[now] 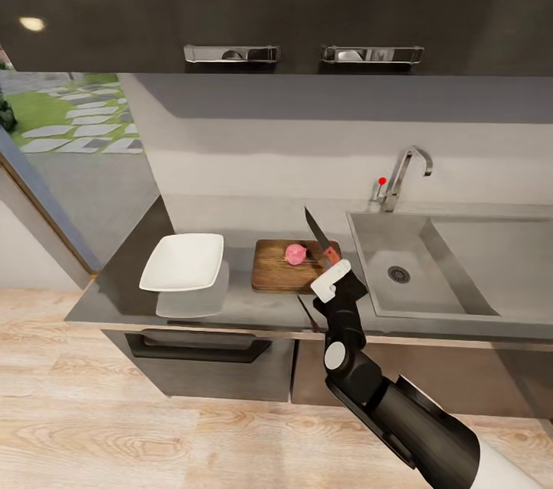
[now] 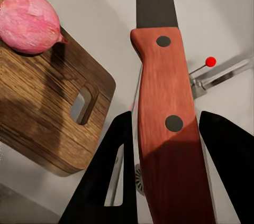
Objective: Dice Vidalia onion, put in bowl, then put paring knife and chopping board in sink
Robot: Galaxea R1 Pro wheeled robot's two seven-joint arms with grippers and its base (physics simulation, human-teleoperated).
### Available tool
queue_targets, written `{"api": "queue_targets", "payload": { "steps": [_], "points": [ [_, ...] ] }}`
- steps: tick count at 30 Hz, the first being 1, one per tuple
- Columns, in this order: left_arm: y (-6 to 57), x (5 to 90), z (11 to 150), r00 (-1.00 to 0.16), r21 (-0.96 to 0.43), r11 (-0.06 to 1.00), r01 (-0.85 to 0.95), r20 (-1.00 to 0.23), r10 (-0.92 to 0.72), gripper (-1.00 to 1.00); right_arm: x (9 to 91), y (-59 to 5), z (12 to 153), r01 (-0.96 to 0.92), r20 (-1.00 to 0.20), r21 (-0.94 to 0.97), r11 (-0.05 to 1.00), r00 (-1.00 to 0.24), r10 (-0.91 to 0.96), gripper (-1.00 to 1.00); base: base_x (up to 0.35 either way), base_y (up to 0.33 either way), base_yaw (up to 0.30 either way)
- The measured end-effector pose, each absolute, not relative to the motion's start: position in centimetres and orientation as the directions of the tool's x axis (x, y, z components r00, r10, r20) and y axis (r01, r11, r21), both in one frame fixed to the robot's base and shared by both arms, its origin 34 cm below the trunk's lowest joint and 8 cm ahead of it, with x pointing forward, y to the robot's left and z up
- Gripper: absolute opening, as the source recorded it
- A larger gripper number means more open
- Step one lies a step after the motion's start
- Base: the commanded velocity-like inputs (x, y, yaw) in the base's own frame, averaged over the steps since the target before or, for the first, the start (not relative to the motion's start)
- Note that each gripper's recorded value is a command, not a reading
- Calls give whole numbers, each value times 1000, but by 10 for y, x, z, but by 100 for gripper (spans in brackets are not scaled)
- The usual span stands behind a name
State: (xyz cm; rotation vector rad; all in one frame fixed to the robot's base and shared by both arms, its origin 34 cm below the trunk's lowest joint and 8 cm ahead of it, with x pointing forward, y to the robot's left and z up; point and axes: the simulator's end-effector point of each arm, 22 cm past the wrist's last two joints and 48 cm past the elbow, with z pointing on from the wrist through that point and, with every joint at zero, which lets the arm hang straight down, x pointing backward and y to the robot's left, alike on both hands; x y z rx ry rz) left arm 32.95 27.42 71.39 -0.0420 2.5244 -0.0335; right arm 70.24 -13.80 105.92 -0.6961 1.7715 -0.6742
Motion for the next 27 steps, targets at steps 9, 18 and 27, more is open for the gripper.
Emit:
{"api": "queue_targets", "payload": {
  "steps": [9,18,27],
  "points": [
    [273,327,712,-819,-35,999,-22,-572,-38,100,702,-138,1059,-132,-617,-730,671,-294,-730,-100,0,0,0],
    [273,327,712,-820,-38,999,-20,-571,-38,100,703,-124,1066,-135,-589,-758,638,-279,-758,-100,0,0,0],
    [273,327,712,-820,-38,999,-20,-571,-38,100,703,-121,1010,-257,-476,-788,559,-321,-819,-100,0,0,0]
  ]
}}
